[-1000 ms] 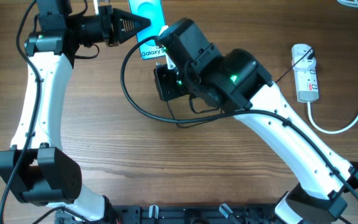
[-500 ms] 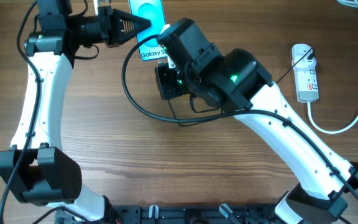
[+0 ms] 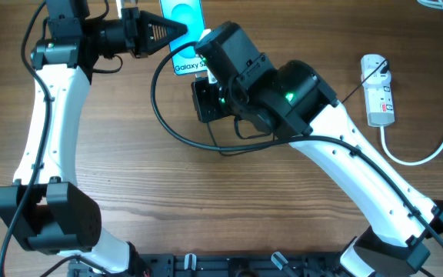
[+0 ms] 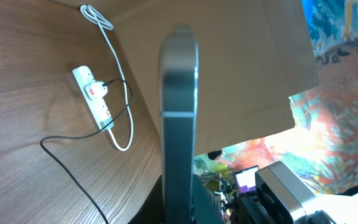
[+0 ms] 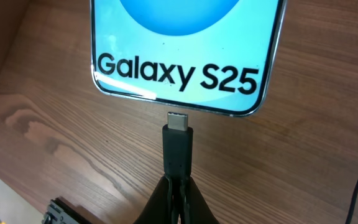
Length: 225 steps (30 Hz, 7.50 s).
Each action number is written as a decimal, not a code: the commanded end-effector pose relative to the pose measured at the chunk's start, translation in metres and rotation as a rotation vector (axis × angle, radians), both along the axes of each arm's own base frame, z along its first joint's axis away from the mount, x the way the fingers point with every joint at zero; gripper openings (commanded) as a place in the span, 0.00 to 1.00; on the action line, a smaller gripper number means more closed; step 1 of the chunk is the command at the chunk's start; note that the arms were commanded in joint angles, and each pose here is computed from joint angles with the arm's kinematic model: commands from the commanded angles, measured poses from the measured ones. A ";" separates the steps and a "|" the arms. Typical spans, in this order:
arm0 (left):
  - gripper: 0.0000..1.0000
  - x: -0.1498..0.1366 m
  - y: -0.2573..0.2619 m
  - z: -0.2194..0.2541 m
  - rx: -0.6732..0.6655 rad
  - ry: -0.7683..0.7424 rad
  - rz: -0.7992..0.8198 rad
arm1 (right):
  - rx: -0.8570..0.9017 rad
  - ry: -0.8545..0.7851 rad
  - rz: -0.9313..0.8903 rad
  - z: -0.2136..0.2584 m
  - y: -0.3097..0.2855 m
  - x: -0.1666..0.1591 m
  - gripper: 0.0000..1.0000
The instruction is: Plug charger to phone and switch on socket
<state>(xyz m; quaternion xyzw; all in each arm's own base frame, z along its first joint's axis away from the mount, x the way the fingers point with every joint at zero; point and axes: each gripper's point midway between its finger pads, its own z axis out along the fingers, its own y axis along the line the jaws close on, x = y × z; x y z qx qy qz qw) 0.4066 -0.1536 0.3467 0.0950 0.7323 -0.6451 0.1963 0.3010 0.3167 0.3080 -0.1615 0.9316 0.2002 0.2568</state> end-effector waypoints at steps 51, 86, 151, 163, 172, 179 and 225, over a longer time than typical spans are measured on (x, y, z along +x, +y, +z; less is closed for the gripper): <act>0.04 -0.009 -0.004 0.008 -0.034 -0.020 -0.056 | 0.019 0.035 0.004 -0.006 0.008 -0.001 0.04; 0.04 -0.009 -0.004 0.008 -0.034 -0.019 -0.056 | 0.030 0.038 0.033 -0.005 0.012 -0.003 0.04; 0.04 -0.016 -0.017 0.010 -0.040 -0.045 -0.103 | 0.010 -0.004 -0.009 -0.003 0.007 0.007 0.05; 0.04 -0.016 -0.017 0.010 -0.040 -0.045 -0.103 | -0.029 -0.033 -0.054 -0.004 -0.005 0.016 0.04; 0.04 -0.017 -0.017 0.008 -0.038 -0.055 -0.104 | -0.019 -0.053 -0.057 0.004 -0.006 0.018 0.04; 0.04 -0.017 -0.017 0.008 -0.037 -0.057 -0.105 | -0.013 -0.066 -0.059 0.010 -0.006 0.019 0.04; 0.04 0.002 -0.010 -0.028 0.117 0.034 0.059 | 0.039 -0.102 0.010 0.023 0.004 0.017 0.72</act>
